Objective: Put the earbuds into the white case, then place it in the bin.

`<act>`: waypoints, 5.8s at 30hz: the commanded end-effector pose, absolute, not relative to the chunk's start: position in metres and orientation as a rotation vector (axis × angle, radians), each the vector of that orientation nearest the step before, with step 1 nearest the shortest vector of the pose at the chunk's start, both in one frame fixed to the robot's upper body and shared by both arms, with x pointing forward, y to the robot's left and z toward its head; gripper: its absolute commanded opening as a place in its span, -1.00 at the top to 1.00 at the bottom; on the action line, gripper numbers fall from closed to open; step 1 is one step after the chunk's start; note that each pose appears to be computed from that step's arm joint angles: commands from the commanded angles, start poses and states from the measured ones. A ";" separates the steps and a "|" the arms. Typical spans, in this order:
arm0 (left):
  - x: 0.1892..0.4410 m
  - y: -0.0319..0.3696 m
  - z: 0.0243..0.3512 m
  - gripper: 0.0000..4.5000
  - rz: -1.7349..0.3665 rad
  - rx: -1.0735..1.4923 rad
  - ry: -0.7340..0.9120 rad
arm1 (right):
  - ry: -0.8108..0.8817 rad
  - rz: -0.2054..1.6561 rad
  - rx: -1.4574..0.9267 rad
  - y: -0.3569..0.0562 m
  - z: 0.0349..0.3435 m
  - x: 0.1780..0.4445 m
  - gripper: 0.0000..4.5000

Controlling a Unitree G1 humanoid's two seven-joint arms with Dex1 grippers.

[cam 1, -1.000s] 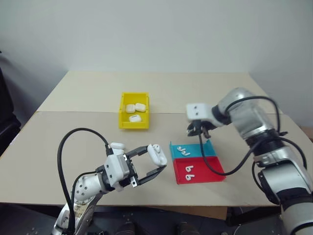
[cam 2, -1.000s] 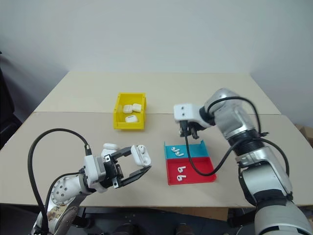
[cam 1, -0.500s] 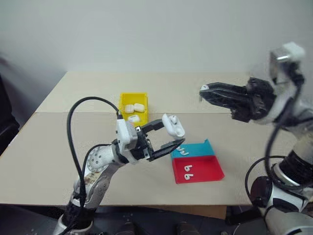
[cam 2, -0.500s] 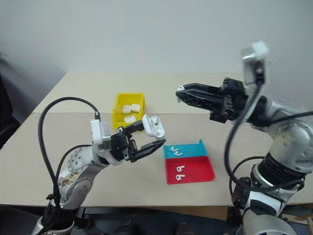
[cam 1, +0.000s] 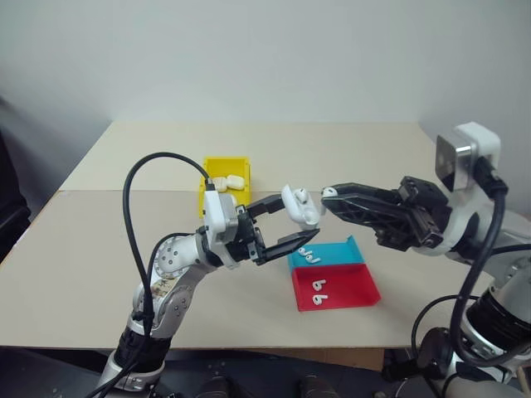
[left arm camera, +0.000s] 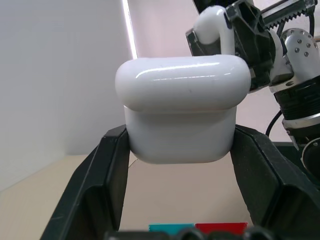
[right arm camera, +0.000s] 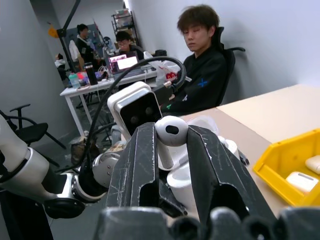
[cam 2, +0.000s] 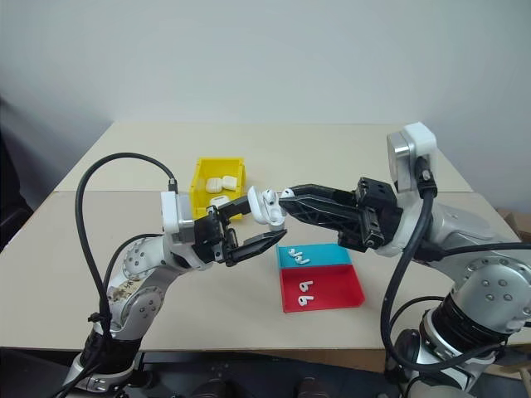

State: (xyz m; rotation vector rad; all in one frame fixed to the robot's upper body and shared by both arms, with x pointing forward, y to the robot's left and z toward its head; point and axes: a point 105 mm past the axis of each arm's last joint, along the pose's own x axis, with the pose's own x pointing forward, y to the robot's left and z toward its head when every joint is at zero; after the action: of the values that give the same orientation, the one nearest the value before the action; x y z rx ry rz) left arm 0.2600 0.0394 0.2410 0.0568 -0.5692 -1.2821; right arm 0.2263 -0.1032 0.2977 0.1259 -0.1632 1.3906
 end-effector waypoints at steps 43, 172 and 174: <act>0.251 0.039 0.243 -0.22 -1.279 0.058 -0.614 | -0.187 1.348 -0.058 -0.099 0.276 0.227 0.06; 0.207 0.229 0.216 -0.99 -0.969 0.240 0.040 | 0.293 1.109 -0.842 -0.260 0.215 0.250 1.00; 0.203 0.231 0.218 -0.99 -0.972 0.236 0.041 | 0.293 1.112 -0.855 -0.261 0.216 0.250 1.00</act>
State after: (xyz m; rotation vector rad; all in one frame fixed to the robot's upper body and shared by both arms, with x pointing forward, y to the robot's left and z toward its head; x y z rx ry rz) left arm 0.2081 0.2308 0.2056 0.2005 0.0789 -0.9579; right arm 0.2523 -0.2593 0.2005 -0.8082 0.3411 1.1163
